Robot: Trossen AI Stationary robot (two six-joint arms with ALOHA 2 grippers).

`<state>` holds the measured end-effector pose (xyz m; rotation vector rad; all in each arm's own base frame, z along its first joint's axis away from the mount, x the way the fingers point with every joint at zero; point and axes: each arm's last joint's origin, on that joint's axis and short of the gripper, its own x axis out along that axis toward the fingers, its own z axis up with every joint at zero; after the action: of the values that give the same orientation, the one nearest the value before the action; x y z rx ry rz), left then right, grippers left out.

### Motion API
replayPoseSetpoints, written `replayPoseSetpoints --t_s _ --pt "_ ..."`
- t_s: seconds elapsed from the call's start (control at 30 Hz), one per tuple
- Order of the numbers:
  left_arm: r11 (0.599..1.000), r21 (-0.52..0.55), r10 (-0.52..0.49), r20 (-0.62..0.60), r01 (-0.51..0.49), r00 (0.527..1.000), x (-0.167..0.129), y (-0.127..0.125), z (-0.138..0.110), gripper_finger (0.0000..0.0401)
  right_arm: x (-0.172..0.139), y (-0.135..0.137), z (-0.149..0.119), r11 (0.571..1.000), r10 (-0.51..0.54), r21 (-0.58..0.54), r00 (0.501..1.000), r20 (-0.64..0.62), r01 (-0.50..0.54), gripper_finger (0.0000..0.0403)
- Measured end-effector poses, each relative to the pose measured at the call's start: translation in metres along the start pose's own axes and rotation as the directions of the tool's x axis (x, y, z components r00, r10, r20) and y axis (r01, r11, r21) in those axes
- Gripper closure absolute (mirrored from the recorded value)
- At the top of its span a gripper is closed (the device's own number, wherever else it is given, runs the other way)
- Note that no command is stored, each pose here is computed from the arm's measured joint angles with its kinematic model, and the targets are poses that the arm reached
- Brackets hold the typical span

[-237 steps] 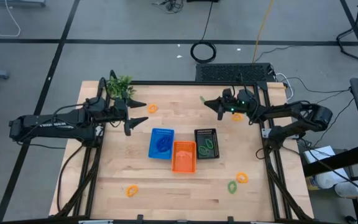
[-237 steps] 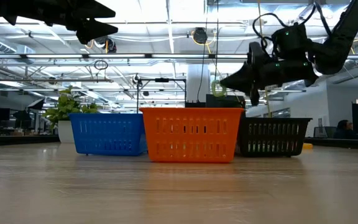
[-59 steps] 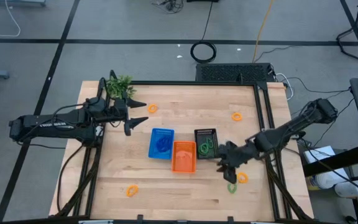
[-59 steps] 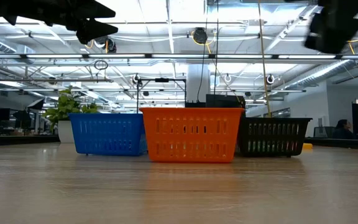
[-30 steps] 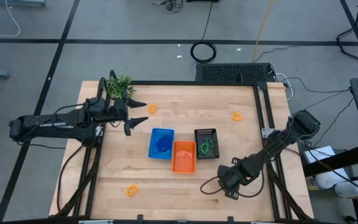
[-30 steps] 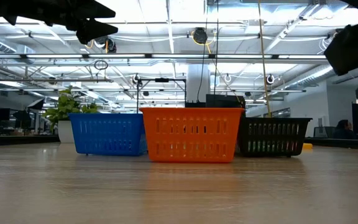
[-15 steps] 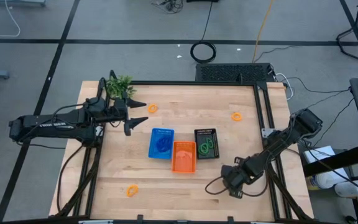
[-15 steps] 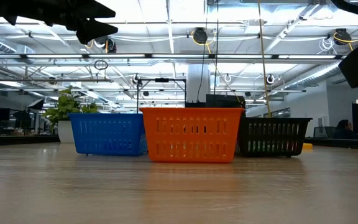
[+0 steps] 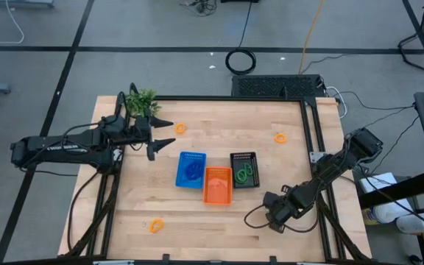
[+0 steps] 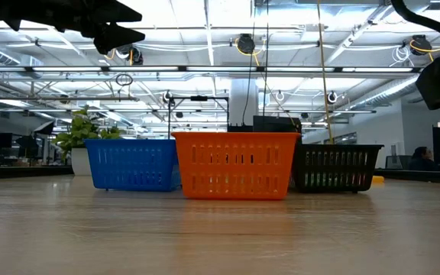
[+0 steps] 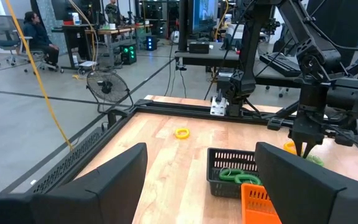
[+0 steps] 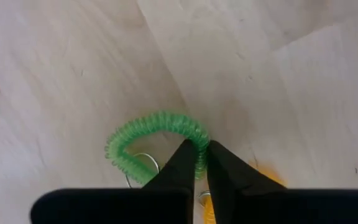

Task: Sort spring keychains
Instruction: Put the green spring keychain into the black bin

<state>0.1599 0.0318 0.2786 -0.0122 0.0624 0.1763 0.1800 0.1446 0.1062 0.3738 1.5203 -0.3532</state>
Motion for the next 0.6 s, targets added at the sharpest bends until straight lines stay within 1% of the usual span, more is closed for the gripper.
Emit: replayPoseSetpoints --t_s 0.1,0.17,0.6 --pt "1.0 0.0 0.0 0.0 0.0 1.0 0.0 0.0 0.0 0.0093 0.0004 -0.0007 0.0001 1.0 -0.011 0.029 1.0 0.018 0.01 0.0389" --pt "1.0 0.0 0.0 0.0 0.0 1.0 0.0 0.0001 0.0 0.0093 0.0005 -0.001 0.0003 0.999 -0.015 0.045 1.0 0.024 0.014 0.0393" --pt "1.0 0.0 0.0 0.0 0.0 1.0 0.0 0.0001 0.0 0.0093 0.0006 -0.0014 0.0006 0.997 -0.021 0.076 0.999 0.035 0.018 0.0402"
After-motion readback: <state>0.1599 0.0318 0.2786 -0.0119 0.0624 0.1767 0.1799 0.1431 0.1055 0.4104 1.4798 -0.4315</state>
